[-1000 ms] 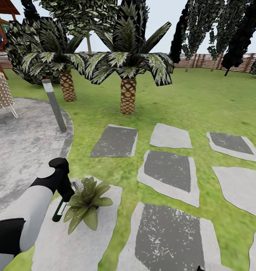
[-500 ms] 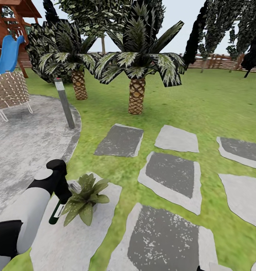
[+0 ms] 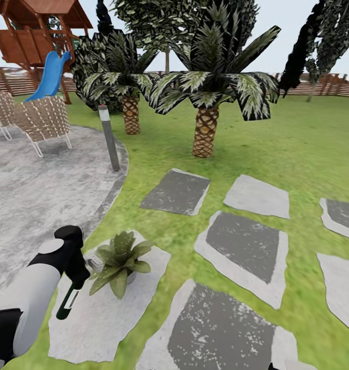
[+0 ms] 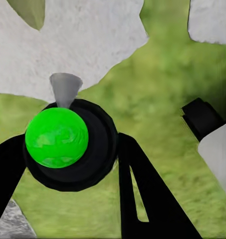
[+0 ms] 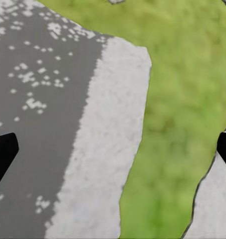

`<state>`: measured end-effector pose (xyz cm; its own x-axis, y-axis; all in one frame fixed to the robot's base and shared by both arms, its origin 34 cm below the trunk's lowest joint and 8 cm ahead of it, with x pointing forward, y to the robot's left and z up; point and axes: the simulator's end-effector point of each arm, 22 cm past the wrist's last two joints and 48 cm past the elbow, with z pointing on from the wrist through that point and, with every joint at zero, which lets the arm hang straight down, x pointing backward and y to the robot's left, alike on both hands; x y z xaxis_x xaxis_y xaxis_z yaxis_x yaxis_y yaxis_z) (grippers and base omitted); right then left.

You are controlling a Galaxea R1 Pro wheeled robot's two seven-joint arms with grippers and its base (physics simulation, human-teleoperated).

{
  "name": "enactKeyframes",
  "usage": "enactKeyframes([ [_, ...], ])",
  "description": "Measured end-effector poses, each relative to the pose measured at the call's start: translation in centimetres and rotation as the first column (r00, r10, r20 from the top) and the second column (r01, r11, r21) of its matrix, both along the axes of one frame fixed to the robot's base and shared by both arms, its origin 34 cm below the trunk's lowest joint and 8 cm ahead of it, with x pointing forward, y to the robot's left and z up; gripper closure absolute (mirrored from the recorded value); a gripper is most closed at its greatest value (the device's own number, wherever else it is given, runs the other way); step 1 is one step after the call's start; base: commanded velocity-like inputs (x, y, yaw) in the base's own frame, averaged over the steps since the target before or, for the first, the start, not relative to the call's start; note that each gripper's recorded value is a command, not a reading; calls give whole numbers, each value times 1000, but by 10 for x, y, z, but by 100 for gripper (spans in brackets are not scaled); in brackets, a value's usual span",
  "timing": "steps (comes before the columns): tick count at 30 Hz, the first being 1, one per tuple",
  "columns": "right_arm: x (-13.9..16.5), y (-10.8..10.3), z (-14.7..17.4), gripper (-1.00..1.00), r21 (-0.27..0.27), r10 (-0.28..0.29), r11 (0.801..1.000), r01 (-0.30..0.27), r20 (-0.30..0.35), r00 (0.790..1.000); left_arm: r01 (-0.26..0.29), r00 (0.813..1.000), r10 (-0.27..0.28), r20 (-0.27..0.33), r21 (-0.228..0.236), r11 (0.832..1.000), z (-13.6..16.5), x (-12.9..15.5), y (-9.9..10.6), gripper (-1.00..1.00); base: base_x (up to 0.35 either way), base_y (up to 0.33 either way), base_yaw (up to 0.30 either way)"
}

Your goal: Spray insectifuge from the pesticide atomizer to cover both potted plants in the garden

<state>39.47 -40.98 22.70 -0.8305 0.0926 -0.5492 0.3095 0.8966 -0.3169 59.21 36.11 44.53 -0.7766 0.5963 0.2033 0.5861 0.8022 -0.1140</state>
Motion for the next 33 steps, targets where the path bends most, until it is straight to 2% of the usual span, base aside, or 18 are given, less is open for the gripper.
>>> enactKeyframes([
  [3,0,0,0,-100,1,0,1000,0,0,1000,-7,999,7,-31,-17,1000,-14,-17,-6,100,0,-43,277],
  [4,0,1,0,-100,1,0,1000,0,0,1000,-27,999,25,-39,-63,998,-20,-23,-17,100,0,-8,277],
  [6,0,1,0,-100,1,0,1000,0,0,1000,-61,998,62,6,-114,992,-31,-20,-26,100,0,-3,236],
  [7,0,1,0,-100,1,0,1000,0,0,1000,-66,997,69,22,-116,991,-35,-19,-26,100,0,-1,106],
  [9,0,0,0,-100,0,0,1000,0,0,1000,-72,996,77,52,-89,993,-54,-26,-21,100,0,0,36],
  [11,0,-2,0,-100,-3,0,1000,0,0,1000,-81,995,85,45,-90,993,-66,-38,-22,100,0,0,8],
  [15,0,-3,1,-100,-3,0,1000,0,0,1000,-125,991,131,20,-174,977,-85,-62,-42,100,0,0,1],
  [18,0,-2,1,-100,-1,0,1000,0,2,1000,-126,991,131,31,-134,983,-104,-78,-36,100,0,0,24],
  [19,1,0,0,-100,2,0,1000,0,3,1000,-127,990,133,39,-124,984,-111,-81,-39,100,0,0,143],
  [27,1,4,0,-100,5,-1,1000,1,3,1000,-139,983,154,100,-149,979,-121,-71,-67,100,0,0,258],
  [33,0,4,-1,-100,5,1,1000,-1,2,1000,-143,976,159,150,-114,983,-122,-59,-62,100,0,0,276],
])
